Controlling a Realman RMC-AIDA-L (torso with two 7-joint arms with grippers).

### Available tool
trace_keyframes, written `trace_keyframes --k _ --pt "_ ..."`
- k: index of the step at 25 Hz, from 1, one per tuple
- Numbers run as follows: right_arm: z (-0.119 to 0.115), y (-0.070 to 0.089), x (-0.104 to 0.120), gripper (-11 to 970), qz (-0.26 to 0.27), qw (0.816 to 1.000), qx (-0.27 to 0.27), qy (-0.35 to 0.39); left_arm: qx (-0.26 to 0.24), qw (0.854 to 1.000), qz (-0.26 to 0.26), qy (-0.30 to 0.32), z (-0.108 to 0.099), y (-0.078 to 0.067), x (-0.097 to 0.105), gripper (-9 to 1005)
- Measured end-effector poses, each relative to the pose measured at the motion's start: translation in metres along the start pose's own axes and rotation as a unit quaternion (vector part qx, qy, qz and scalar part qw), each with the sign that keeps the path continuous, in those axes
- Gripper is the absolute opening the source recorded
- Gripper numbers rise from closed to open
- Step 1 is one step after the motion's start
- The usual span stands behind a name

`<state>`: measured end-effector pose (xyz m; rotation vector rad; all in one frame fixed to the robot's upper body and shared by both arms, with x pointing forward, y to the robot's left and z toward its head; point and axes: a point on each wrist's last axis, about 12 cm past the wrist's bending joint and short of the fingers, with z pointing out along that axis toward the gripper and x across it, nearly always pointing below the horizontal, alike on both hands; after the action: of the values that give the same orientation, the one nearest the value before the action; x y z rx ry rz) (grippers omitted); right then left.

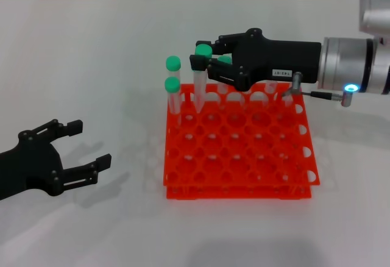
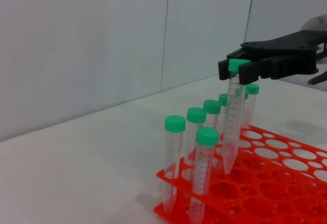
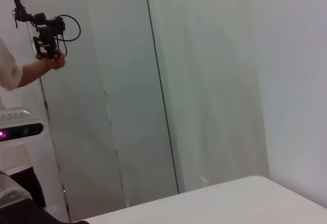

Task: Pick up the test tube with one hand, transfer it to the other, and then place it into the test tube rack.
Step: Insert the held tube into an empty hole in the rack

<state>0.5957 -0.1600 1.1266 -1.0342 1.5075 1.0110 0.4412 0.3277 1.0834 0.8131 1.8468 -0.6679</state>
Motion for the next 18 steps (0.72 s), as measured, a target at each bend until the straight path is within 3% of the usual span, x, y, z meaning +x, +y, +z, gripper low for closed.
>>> trace_keyframes --k 18 --pt "0.0006 -0.0016 0.0096 286 -0.001 1.0 0.027 0.006 0.001 1.0 0.004 0.0 0.0009 0.001 -0.0012 892"
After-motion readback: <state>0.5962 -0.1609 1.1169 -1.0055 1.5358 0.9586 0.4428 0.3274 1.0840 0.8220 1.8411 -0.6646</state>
